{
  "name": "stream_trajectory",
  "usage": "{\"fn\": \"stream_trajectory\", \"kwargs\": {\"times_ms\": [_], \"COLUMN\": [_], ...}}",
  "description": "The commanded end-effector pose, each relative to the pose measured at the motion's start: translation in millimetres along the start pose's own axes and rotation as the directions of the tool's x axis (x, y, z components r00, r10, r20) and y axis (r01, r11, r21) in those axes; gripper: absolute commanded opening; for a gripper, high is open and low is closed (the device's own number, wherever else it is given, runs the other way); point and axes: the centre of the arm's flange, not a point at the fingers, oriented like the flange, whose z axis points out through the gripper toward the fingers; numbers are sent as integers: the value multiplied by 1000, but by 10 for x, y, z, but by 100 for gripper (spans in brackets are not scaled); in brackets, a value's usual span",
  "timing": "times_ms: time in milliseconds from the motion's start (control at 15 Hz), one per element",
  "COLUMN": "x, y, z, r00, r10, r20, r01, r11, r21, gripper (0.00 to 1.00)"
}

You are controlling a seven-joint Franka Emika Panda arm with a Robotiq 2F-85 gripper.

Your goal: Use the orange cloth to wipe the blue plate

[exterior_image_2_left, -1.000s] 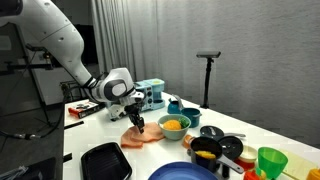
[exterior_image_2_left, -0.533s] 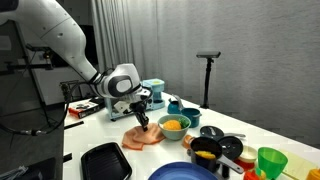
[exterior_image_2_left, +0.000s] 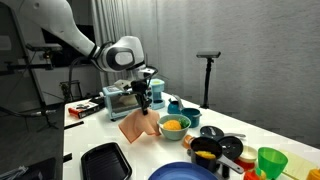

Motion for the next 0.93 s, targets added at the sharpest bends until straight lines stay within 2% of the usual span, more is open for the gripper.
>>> {"fn": "stream_trajectory", "kwargs": {"times_ms": [0,200,267,467,867], "x": [70,84,105,95,65], "y": [348,662,483,646,641], "z": [-765,-1234,-980,-1226,-1154], "r00": [999,987,992,985,986], "r10": [2,80,53,87,73], "r20": [-44,-140,-113,-151,-152], "r01": [-1,-73,-52,-82,-71], "r11": [1000,996,999,996,997], "r21": [15,56,17,33,17], "gripper": [1,1,3,3,1]}}
